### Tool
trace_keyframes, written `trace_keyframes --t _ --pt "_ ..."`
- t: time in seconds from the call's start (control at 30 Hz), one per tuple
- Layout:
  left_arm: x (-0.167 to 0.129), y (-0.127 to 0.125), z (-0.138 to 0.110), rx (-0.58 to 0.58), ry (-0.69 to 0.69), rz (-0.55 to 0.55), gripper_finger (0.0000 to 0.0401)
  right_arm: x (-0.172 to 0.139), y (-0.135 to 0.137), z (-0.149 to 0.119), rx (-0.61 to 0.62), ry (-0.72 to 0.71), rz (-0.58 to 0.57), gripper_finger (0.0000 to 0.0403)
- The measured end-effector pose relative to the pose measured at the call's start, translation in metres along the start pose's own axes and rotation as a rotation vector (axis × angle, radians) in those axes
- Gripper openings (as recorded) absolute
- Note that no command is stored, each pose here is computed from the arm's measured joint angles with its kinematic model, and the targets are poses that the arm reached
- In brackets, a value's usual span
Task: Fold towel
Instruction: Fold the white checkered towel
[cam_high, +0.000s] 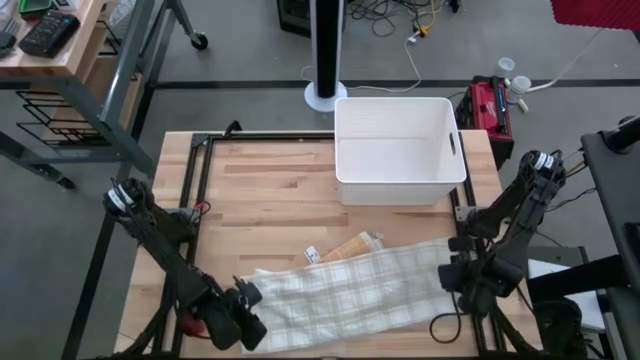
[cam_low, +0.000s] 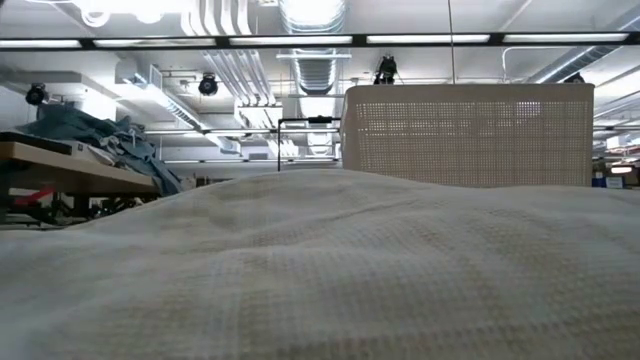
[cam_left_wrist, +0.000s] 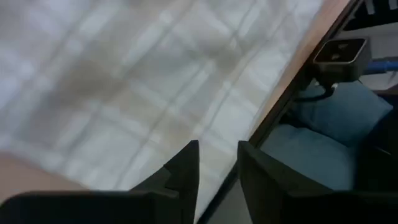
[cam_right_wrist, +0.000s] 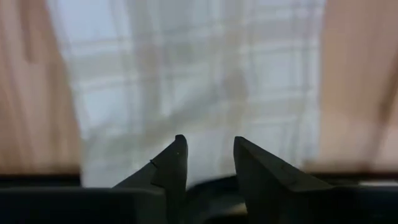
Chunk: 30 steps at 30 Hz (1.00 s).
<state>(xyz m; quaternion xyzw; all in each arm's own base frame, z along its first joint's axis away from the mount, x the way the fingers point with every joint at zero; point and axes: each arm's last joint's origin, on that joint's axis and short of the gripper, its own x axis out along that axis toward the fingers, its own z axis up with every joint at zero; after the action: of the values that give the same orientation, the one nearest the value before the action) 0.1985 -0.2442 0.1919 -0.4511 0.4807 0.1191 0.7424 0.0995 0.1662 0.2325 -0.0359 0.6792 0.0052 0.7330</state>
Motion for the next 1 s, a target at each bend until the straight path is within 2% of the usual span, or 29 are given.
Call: trace_keyframes --t 0.13,0.27,0.43,0.57,0.73,0.93,1.0 --pt "0.000 -0.003 0.000 -0.023 -0.079 -0.051 0.0079 0.009 0.008 0.004 0.011 -0.048 0.049 0.0106" --pt "0.013 -0.002 0.005 0.041 -0.227 -0.036 0.0067 0.031 0.013 0.007 0.016 -0.109 0.039 0.0086" --pt "0.052 0.010 -0.002 0.067 -0.185 0.053 0.0056 0.057 0.015 0.005 0.016 -0.066 -0.006 0.0057" --pt "0.078 0.011 -0.010 0.033 -0.112 0.021 0.0049 0.066 0.021 0.006 -0.009 -0.010 0.003 0.0034" --pt "0.090 0.012 -0.021 -0.021 -0.030 -0.006 0.0041 0.083 0.041 0.014 -0.057 -0.002 0.121 0.0006" --pt "0.073 0.012 -0.037 -0.034 0.058 0.001 0.0036 0.098 0.073 0.027 -0.181 0.024 0.397 0.0001" --pt "0.066 0.014 -0.043 -0.064 0.088 0.025 0.0036 0.099 0.076 0.029 -0.195 0.031 0.410 0.0001"
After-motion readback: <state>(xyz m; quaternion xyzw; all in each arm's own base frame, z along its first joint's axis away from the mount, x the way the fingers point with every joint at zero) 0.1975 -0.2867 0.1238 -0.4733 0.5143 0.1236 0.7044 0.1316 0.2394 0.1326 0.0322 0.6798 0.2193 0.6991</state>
